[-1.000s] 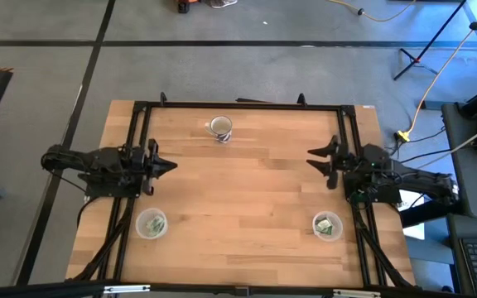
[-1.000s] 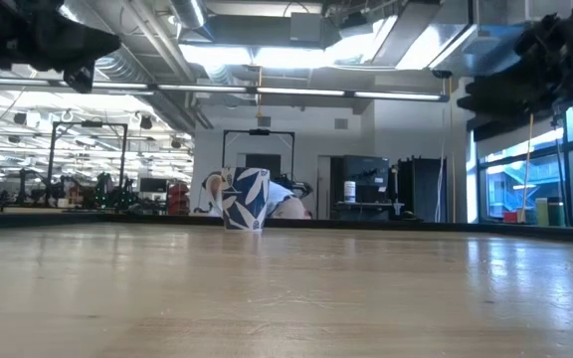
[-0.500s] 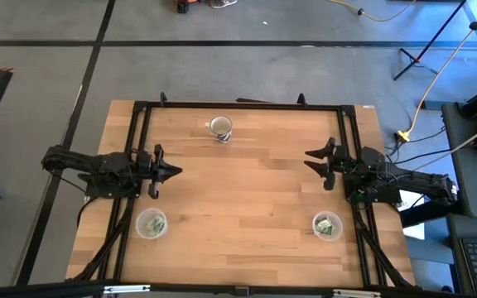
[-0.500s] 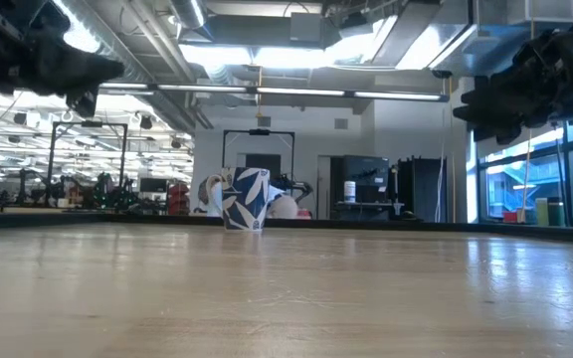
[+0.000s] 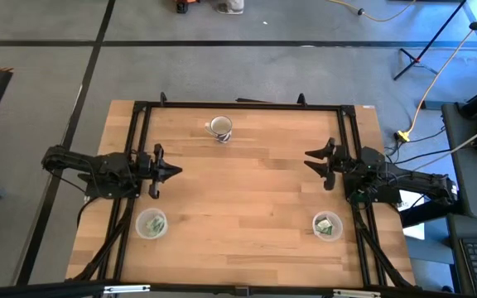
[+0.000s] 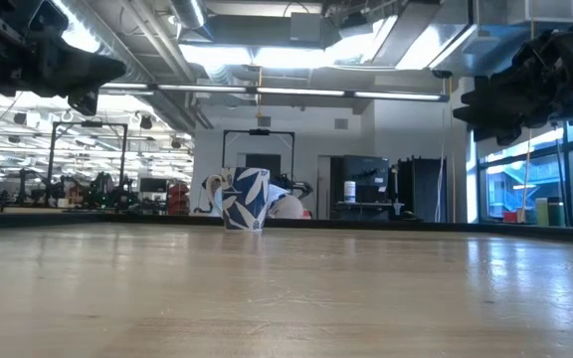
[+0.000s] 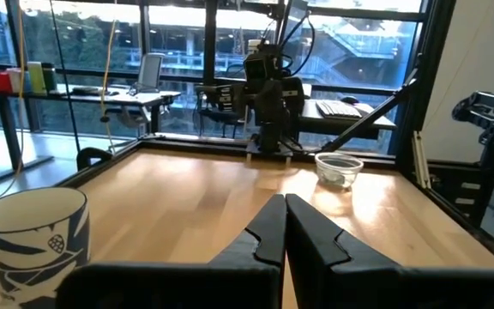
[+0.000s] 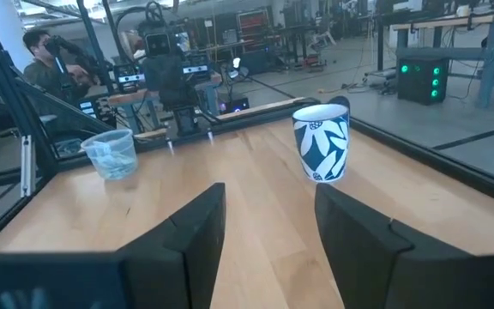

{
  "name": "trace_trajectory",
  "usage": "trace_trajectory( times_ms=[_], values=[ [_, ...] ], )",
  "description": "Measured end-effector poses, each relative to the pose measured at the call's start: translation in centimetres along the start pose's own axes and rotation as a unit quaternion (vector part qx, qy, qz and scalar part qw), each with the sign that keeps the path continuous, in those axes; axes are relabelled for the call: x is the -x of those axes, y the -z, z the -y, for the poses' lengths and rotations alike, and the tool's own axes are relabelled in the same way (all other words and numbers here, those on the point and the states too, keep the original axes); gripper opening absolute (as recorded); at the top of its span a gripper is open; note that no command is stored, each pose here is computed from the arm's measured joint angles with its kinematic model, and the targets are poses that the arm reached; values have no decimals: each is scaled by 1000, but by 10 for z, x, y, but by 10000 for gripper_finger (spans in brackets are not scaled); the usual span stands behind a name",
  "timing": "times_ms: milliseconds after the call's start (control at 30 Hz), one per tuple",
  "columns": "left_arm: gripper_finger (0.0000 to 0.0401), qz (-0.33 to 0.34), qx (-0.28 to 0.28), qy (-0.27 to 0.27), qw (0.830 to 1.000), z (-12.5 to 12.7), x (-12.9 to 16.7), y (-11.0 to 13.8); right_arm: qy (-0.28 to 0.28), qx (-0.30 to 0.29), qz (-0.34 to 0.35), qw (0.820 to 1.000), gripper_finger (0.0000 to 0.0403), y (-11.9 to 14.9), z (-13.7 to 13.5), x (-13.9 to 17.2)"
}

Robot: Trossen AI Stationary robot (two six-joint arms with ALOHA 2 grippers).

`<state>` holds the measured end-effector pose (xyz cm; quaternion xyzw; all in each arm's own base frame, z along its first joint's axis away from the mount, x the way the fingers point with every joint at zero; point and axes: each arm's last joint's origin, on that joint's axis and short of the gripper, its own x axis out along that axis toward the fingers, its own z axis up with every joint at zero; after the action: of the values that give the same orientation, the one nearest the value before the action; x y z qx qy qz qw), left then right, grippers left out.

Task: Pick and place Stevia / Truvia into bins
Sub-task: Return to Home Position

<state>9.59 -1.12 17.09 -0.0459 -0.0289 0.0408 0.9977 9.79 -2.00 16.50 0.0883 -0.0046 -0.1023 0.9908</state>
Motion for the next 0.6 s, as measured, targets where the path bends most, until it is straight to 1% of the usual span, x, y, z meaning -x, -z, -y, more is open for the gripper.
trace_trajectory(
  times_ms=[33,167,233,600],
  values=[
    [4,0,2,0,1000,0,0,0,0,-2,0,1000,184,0,0,0],
    [6,0,2,0,1000,0,0,0,0,-51,0,999,184,0,0,0],
    [6,0,2,0,1000,0,0,0,0,-67,0,998,184,0,0,0],
    [5,0,2,1,1000,0,0,0,0,-66,0,998,184,0,0,0]
  ],
)
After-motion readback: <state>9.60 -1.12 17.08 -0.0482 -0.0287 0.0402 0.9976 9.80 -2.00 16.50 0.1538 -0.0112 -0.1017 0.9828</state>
